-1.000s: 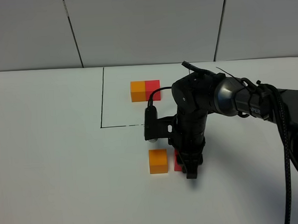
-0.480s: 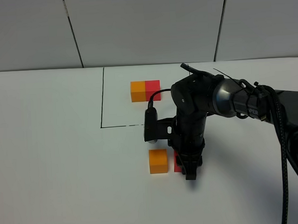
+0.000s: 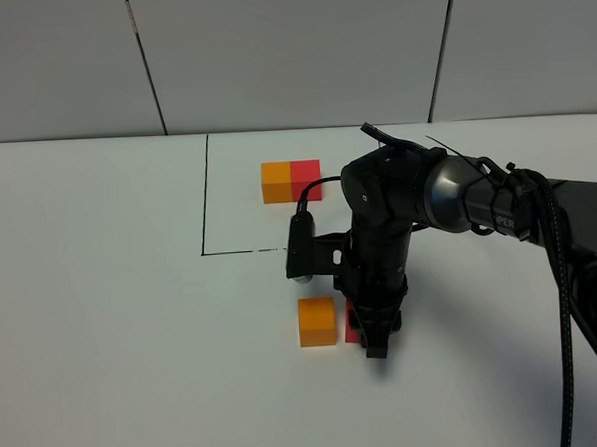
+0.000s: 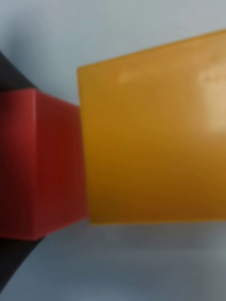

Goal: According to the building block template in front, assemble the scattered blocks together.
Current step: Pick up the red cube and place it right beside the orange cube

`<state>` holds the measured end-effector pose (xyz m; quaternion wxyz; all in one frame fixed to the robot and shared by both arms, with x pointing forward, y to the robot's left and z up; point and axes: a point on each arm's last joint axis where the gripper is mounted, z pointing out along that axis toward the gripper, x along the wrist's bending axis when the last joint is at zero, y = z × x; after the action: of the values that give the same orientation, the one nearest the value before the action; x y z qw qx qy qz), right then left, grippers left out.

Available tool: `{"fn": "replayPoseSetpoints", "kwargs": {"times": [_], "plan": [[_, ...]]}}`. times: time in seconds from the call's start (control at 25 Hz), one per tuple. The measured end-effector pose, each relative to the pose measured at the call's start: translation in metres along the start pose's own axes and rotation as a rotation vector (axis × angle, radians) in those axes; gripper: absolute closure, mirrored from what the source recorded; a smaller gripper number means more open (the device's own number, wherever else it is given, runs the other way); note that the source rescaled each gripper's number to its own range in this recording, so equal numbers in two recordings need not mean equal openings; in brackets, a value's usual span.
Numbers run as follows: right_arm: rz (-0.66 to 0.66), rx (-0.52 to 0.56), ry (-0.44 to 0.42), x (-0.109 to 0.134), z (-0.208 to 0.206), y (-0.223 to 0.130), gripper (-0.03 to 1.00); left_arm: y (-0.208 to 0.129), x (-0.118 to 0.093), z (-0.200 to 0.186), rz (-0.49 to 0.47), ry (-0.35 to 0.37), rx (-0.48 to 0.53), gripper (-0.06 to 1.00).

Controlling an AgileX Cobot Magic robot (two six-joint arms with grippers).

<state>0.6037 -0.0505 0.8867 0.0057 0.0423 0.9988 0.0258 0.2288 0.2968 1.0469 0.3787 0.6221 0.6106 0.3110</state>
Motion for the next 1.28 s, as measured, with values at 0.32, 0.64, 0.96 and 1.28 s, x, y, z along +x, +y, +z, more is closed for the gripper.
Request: {"fn": "replayPoseSetpoints", "kwargs": {"times": [0.32,0.64,0.96,1.28], "plan": [[-0.012,-0.005,-0.001,0.004,0.001,0.006,0.96,0.0,0.0,0.0,0.0,0.0,0.0,0.41],[-0.02,-0.008,-0.005,0.005,0.002,0.009,0.96,0.0,0.0,0.0,0.0,0.0,0.0,0.41],[-0.034,-0.015,-0.014,0.007,0.002,0.013,0.96,0.0,0.0,0.0,-0.001,0.0,0.0,0.41],[-0.082,-0.017,-0.015,0.007,0.002,0.014,0.96,0.0,0.0,0.0,-0.001,0.0,0.0,0.41]]}}
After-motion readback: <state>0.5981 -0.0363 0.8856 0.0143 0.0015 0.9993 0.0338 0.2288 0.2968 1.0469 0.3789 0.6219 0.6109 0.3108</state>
